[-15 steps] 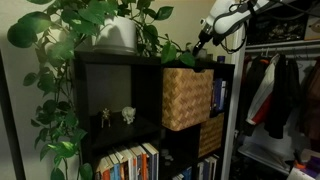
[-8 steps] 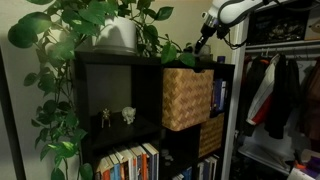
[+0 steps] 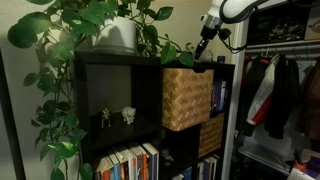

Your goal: Put the socks in the basket

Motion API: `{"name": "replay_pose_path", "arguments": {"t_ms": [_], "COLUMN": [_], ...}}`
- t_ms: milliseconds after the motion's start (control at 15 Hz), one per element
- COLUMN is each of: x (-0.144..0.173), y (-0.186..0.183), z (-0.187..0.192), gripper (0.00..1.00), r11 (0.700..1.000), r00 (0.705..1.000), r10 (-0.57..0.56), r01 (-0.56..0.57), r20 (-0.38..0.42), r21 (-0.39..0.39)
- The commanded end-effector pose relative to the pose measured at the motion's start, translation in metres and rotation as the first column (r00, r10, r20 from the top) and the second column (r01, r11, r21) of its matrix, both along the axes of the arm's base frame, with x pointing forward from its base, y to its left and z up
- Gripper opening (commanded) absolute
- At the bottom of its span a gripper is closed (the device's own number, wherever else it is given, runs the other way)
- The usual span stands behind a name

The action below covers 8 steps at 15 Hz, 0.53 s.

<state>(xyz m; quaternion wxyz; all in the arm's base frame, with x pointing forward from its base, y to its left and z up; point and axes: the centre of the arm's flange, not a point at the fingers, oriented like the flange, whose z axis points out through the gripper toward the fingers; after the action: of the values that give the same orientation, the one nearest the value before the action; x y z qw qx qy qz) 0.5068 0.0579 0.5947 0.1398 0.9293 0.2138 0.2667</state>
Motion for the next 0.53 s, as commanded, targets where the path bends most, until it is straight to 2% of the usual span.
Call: {"name": "replay_pose_path", "arguments": {"t_ms": [0,133,267,467], "x": [-0.023,-0.027,-0.03,-0.032], "y": [0.008,0.013,0.019,0.024], "z": [-0.02,-0.03,-0.045,-0.068], "gripper": [0.12,0.12,0.12,0.12], "r11": [0.996,0.99,0.98,0.969], "r00": [0.996,0.991,0.985,0.971], "r10": [0.086,0.126,0.174,0.234], "r01": [-0.085,-0.123,-0.173,-0.237], "r20": [-0.036,-0.045,-0.006,0.05], "r21": [0.036,0.071,0.095,0.07]}}
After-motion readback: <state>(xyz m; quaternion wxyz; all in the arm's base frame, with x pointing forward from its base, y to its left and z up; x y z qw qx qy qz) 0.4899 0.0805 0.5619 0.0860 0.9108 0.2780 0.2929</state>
